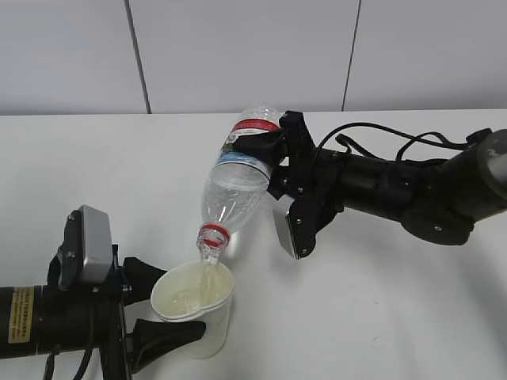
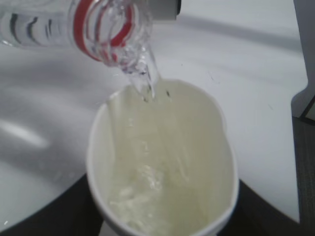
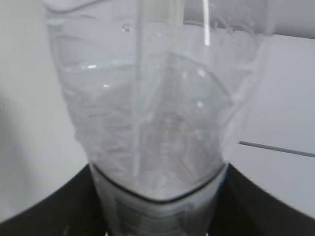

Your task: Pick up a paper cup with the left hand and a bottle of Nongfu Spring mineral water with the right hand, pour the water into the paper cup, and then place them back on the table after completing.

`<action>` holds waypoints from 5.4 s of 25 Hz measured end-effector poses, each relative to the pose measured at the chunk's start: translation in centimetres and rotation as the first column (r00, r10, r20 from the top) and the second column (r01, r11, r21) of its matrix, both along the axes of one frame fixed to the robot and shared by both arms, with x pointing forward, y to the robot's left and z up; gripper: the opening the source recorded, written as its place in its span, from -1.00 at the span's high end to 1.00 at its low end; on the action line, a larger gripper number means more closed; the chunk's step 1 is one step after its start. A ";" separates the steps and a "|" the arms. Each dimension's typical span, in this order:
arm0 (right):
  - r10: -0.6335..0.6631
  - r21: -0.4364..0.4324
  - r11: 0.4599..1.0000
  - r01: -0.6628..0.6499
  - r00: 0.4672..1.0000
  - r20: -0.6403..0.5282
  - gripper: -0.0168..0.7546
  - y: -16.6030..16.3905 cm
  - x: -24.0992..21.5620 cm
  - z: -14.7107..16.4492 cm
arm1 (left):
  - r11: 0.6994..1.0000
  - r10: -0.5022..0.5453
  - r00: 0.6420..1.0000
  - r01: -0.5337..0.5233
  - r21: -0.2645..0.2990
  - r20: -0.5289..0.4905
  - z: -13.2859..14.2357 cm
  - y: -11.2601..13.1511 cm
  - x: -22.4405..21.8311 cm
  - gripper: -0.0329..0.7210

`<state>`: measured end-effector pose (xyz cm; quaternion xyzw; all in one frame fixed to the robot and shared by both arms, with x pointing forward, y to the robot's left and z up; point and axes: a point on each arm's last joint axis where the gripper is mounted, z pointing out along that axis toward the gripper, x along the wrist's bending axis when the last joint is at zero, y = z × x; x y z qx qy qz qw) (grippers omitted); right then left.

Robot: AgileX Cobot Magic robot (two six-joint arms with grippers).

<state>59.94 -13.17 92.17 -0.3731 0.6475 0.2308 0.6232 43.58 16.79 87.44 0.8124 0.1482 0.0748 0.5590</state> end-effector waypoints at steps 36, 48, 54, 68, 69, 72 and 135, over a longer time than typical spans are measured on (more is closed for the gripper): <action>0.274 0.589 0.546 0.595 0.538 -0.797 -0.02 -1.2 -0.7 -1.3 | 0.929 0.367 0.925 -0.369 -0.001 0.096 0.3 1.7 3.1 -0.11; 0.299 0.484 0.372 0.792 0.392 -0.870 -0.02 -3.7 -4.9 -3.1 | 0.901 0.433 0.896 -0.434 -0.005 0.096 0.3 2.1 3.6 -0.11; 0.279 0.424 0.328 0.844 0.343 -0.897 -0.02 -4.6 -6.3 -4.3 | 0.899 0.437 0.894 -0.438 -0.013 0.104 0.0 1.7 4.8 -0.11; 0.279 0.421 0.316 0.850 0.341 -0.898 -0.10 -4.8 -6.7 -4.4 | 0.913 0.408 0.907 -0.408 -0.019 0.103 -1.1 1.1 6.0 -0.16; 0.281 0.421 0.323 0.847 0.339 -0.898 -0.16 -4.8 -6.7 -4.4 | 0.913 0.407 0.908 -0.407 -0.019 0.103 -1.1 1.1 6.0 -0.19; 0.278 0.422 0.341 0.840 0.339 -0.899 -0.45 -4.7 -6.8 -4.4 | 0.914 0.405 0.908 -0.406 -0.018 0.103 -1.1 1.1 6.0 -0.29; 0.132 -0.142 -0.217 0.966 -0.115 -0.985 -0.57 -15.4 -2.4 2.2 | 0.419 0.902 0.430 -0.843 0.337 -0.046 7.0 9.6 11.4 -0.33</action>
